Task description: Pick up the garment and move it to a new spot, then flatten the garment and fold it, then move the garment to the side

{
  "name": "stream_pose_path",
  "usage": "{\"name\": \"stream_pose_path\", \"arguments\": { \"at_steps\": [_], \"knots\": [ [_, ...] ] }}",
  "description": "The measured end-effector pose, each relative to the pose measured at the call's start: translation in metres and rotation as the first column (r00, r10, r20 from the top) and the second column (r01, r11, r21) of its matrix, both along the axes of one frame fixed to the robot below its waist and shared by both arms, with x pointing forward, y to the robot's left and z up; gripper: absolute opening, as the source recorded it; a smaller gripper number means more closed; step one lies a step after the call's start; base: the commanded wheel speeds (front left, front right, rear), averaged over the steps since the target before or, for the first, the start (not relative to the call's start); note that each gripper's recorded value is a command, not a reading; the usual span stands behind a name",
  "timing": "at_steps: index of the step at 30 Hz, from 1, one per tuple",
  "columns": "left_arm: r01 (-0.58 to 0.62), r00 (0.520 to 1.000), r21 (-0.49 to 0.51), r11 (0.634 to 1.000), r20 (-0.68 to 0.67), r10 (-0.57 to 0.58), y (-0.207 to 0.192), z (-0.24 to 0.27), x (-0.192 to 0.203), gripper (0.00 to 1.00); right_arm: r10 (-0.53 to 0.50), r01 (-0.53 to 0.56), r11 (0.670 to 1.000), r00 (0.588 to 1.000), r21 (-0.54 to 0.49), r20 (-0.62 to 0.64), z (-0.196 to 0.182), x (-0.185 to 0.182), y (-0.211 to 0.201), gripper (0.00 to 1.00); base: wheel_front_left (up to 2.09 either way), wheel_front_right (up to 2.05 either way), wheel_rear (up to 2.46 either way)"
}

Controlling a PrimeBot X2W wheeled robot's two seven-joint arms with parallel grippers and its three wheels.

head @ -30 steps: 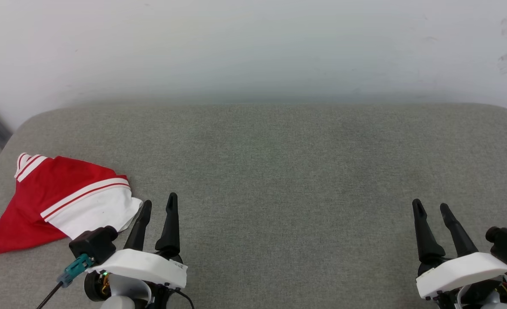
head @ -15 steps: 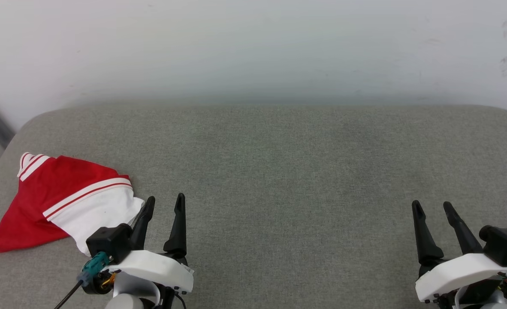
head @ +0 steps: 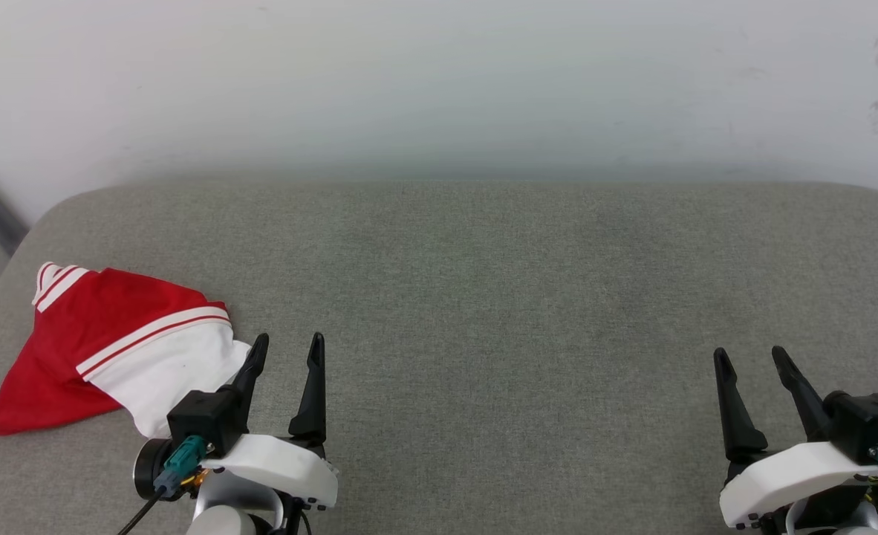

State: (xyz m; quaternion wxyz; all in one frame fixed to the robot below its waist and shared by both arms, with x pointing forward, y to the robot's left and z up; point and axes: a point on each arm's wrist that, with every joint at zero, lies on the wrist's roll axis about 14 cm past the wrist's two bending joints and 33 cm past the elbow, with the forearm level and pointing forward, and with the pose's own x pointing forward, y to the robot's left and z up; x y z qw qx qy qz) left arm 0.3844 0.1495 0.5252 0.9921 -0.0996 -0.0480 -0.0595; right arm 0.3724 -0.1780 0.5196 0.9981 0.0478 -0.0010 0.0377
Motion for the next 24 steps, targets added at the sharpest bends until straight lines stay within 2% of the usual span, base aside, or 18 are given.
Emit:
{"name": "stream_pose_path", "arguments": {
  "at_steps": [24],
  "knots": [
    [-0.009,1.000,0.139,0.990,0.031,0.005,-0.0001,-0.0008,0.0043,1.00,-0.021,0.022,0.993,1.000,-0.117,0.006,0.0008,-0.0022,-0.0087,1.00,0.00,0.00,0.00]
  ]
}}
